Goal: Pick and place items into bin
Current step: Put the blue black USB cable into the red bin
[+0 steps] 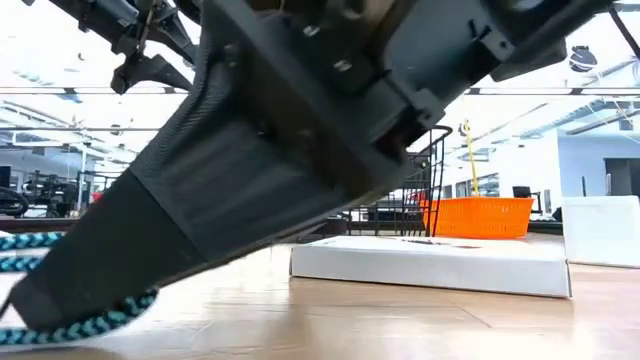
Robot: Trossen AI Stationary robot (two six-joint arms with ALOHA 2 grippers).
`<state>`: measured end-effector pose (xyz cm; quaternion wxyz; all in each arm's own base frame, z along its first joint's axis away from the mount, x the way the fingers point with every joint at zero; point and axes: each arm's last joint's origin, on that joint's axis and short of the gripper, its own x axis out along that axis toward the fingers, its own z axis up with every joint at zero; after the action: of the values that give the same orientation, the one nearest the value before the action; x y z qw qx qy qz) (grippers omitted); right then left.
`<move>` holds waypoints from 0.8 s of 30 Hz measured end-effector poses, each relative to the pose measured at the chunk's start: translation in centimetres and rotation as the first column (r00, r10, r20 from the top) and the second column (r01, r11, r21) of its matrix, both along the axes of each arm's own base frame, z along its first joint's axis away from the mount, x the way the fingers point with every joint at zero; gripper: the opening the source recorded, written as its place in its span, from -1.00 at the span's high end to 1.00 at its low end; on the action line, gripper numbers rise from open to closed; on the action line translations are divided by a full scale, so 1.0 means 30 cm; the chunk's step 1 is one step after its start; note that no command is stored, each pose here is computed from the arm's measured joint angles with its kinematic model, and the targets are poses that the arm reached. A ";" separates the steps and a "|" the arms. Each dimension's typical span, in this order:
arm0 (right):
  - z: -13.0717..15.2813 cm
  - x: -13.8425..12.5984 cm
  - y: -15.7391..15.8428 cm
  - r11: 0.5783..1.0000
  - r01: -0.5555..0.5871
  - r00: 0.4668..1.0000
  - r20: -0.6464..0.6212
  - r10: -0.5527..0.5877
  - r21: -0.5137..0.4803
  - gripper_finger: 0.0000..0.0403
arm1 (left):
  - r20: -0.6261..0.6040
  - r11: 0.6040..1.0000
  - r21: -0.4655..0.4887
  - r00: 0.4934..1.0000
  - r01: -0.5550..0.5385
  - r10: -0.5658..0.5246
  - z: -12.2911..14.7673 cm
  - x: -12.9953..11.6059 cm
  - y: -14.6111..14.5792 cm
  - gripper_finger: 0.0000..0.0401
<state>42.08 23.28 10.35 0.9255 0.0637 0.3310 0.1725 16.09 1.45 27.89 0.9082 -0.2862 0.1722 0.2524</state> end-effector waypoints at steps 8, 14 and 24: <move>0.072 0.012 -0.027 0.995 0.075 0.994 0.089 -0.069 -0.070 0.97 | -0.035 0.995 -0.017 0.995 0.096 -0.097 -0.026 0.033 -0.050 -0.09; 0.172 -0.012 -0.053 0.972 0.169 0.982 0.116 -0.151 -0.163 0.98 | 0.068 0.982 0.056 0.981 0.181 -0.184 -0.052 0.071 -0.126 -0.09; 0.301 -0.095 -0.106 0.930 0.292 0.949 0.185 -0.253 -0.224 0.98 | 0.368 0.910 0.244 0.836 0.335 -0.407 -0.103 0.037 -0.279 -0.09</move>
<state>39.24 20.10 19.39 0.9638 -0.0207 0.2658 0.0037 17.20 -6.91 24.79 0.9763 -0.2156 0.0078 0.0189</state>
